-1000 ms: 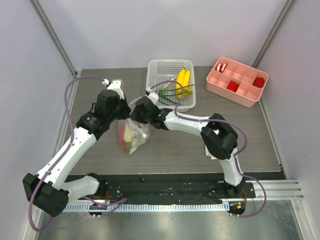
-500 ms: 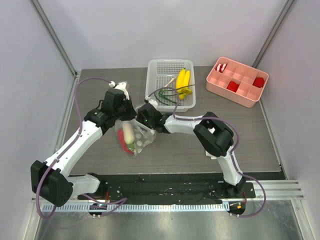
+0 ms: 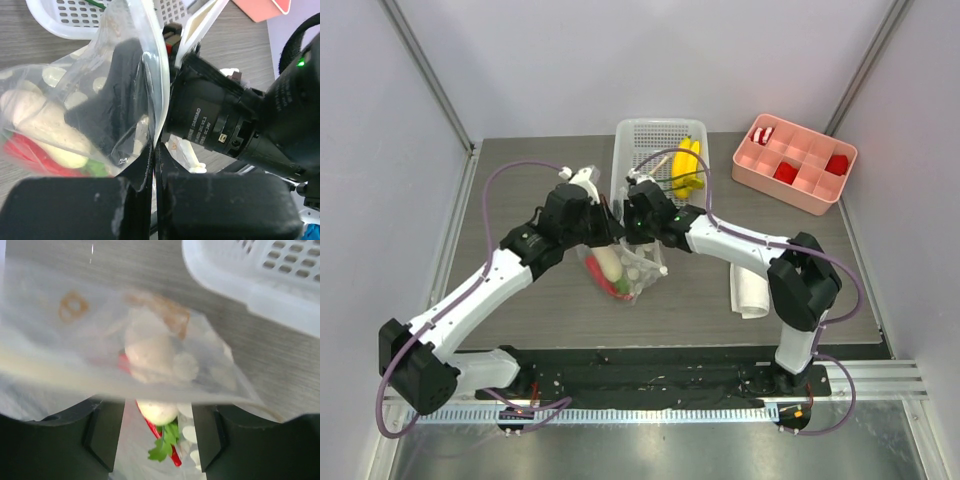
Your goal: Open the zip-top bag and remove the fake food
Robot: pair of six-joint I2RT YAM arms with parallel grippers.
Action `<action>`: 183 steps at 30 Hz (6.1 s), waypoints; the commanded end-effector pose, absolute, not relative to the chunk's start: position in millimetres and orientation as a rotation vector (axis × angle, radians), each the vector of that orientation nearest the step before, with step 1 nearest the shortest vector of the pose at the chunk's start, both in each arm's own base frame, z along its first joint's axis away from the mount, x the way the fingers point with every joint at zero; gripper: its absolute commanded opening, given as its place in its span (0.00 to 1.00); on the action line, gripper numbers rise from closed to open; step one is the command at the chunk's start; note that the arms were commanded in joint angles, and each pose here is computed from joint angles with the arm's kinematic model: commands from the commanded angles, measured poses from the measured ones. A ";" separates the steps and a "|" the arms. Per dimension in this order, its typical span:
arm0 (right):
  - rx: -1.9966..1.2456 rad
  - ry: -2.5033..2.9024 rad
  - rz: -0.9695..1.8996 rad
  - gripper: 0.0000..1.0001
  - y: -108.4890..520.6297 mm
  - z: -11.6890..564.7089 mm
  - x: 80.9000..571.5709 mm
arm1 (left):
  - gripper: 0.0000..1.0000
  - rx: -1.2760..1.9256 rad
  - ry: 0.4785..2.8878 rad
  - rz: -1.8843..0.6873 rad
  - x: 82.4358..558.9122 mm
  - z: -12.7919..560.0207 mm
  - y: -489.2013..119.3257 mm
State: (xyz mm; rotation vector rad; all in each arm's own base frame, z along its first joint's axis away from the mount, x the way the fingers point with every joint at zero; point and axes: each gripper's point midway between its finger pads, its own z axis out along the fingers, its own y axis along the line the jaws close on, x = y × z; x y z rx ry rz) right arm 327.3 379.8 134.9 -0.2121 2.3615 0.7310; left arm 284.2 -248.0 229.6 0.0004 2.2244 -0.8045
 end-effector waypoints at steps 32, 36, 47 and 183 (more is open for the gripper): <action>-0.723 2.458 0.879 0.80 453.1 49.8 229.2 | 0.00 -0.342 2.178 -0.480 234.6 173.3 -139.7; -0.718 2.483 0.830 0.76 453.4 27.5 232.2 | 0.00 -0.348 2.179 -0.484 234.5 173.0 -140.2; -0.642 2.202 0.849 0.23 437.5 117.3 248.8 | 0.00 -0.365 2.115 -0.452 241.4 199.7 -131.8; -0.614 2.140 0.704 0.82 410.3 128.8 262.4 | 0.00 -0.177 2.278 -0.600 252.8 115.3 -186.7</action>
